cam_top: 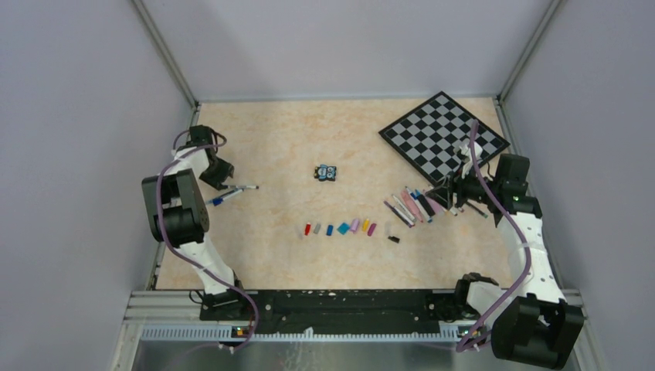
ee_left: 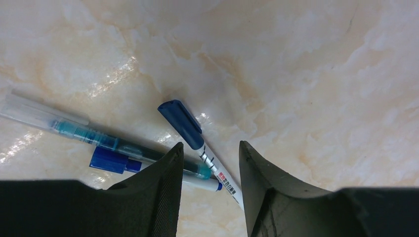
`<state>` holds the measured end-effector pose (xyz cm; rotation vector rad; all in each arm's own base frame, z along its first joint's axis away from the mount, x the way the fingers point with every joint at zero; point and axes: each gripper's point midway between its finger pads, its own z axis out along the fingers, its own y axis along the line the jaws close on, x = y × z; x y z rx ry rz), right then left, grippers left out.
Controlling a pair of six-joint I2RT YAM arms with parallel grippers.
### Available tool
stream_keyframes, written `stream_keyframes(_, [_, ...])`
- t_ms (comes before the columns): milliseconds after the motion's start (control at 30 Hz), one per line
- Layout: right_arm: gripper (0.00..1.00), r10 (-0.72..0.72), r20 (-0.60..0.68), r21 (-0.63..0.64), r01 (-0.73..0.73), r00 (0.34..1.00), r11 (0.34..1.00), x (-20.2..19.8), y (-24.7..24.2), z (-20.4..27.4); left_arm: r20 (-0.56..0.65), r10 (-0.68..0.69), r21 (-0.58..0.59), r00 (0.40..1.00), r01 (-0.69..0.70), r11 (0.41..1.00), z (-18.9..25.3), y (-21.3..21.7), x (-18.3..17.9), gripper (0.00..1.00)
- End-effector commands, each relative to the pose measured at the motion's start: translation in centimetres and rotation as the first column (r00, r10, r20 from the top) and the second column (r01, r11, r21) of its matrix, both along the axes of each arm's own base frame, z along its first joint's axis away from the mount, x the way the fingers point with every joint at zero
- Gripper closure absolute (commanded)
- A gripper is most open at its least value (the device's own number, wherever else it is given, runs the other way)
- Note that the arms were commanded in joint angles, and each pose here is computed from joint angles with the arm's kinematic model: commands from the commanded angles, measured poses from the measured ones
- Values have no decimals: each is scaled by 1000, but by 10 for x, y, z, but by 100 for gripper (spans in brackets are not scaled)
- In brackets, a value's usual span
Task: Open the pen caps
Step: Pick up the pen from the center of the board.
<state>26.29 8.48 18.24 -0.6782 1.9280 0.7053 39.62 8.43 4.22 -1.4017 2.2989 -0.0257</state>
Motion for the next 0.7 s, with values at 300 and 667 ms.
stream_keyframes(300, [51, -9, 70, -14, 10, 997, 1000, 8, -3, 17, -29, 13, 11, 999, -13, 1000, -7, 8, 6, 53])
stream_keyframes(667, [51, -15, 75, -21, 17, 997, 1000, 8, -4, 18, -31, 2, -44, 1000, -4, 999, -16, 1, 15, 64])
